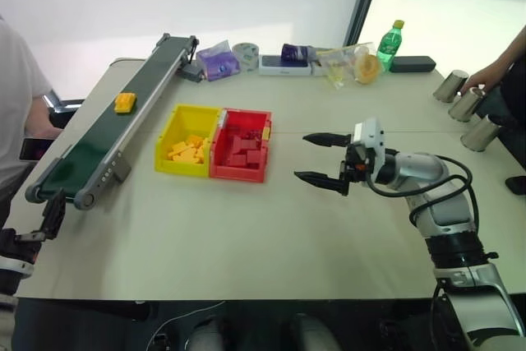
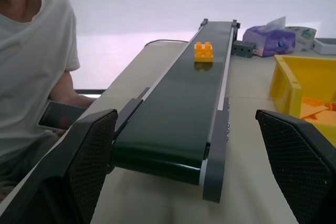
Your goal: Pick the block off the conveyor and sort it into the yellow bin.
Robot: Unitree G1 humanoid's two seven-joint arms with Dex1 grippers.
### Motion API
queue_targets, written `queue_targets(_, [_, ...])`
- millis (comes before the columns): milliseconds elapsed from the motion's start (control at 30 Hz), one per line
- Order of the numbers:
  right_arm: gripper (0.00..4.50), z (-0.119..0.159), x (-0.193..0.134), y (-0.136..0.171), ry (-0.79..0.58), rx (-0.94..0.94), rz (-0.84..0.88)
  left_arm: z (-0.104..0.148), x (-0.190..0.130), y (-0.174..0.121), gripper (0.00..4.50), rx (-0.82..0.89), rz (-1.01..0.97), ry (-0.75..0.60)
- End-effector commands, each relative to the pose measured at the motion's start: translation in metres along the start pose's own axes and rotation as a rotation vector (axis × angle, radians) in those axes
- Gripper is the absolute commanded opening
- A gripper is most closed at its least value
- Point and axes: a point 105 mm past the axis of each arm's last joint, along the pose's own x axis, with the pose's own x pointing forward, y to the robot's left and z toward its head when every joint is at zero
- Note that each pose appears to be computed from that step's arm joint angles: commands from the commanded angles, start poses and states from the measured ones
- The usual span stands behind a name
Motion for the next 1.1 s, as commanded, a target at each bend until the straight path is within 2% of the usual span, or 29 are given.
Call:
queue_targets(33, [4.50,0.017,-0.001,-0.002,-0.041,-0.052,0.000,0.010,0.001,0.003,4.46,0.028,-0.001,-0.036])
queue_targets(433, [4.50,0.014,-0.001,-0.001,-0.044,-0.048,0.002,0.013,0.010,0.003,4.46,0.014,-0.037,-0.014])
queue_targets(567, [4.50,0.015,0.001,0.000,-0.044,-0.050,0.005,0.002,0.025,0.010,4.46,0.003,-0.033,0.103])
queue_targets(833, [4.50,0.016,0.002,0.000,-0.047,-0.048,0.001,0.008,0.055,0.002,4.46,-0.036,-0.132,0.186])
queue_targets(1100, [4.50,0.015,-0.001,0.002,-0.041,-0.042,-0.015,0.008,0.074,0.019,4.46,0.008,-0.102,0.233])
